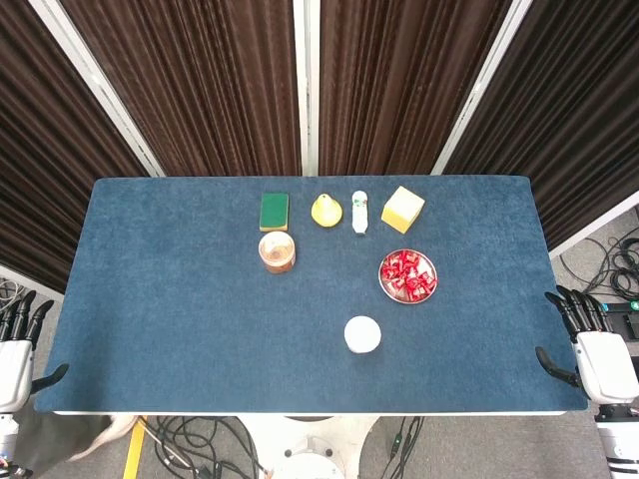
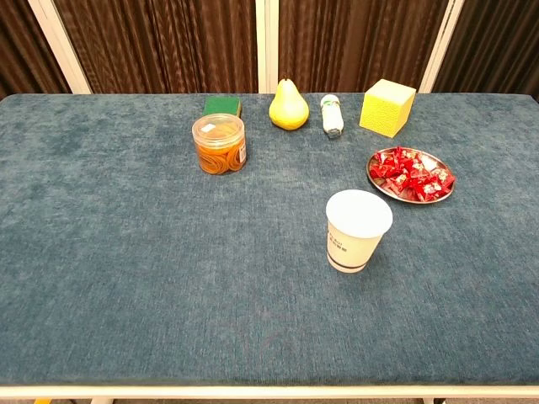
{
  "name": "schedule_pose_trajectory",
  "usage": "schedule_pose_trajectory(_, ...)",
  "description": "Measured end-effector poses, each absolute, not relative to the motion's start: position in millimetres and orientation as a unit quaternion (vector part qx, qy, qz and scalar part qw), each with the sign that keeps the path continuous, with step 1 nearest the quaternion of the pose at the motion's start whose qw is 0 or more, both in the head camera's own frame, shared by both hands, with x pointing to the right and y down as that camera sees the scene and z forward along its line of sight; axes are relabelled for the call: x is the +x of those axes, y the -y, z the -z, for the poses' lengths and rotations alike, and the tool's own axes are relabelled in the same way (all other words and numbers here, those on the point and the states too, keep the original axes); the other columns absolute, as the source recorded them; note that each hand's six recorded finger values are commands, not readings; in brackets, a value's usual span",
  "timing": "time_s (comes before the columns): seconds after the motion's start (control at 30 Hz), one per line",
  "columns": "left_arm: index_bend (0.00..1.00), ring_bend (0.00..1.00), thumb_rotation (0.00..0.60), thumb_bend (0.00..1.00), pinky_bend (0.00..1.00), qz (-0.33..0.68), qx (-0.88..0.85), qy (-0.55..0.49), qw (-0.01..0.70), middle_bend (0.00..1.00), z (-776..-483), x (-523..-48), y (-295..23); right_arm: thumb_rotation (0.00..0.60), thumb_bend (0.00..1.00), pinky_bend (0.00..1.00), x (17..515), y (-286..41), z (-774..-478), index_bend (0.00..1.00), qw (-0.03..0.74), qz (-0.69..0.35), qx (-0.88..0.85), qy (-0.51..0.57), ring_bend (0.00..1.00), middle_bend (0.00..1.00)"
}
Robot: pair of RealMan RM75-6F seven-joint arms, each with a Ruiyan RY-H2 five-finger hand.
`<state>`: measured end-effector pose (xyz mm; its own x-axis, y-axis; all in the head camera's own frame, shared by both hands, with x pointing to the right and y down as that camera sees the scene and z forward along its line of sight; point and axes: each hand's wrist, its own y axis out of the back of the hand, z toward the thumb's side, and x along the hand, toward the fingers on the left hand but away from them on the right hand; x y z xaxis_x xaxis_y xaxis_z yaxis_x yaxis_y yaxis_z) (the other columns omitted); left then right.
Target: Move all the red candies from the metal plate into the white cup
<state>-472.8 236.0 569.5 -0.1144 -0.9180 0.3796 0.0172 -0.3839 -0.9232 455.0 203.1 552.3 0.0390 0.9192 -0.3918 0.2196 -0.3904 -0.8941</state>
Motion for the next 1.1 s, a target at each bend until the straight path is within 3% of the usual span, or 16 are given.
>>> schedule_pose_trajectory(0.57,0.18,0.08,0.600,0.07,0.15,0.621,-0.557,-0.406,0.373,0.11,-570,-471,-238,0.600,0.25,0.00,446,-195,-564,0.13,0.323,-0.527,-0.658,0.429,0.00,0.05)
schedule_pose_trajectory(0.83,0.18,0.08,0.600,0.07,0.15,0.623,-0.551,-0.414,0.370,0.11,-565,-474,-242,0.600,0.30,0.00,403,-137,-608,0.39,0.331,-0.518,-0.692,0.379,0.00,0.11)
schedule_pose_trajectory(1.1,0.18,0.08,0.600,0.07,0.15,0.625,-0.548,-0.419,0.366,0.11,-565,-479,-247,0.600,0.30,0.00,350,-89,-680,0.41,0.327,-0.544,-0.706,0.314,0.00,0.10)
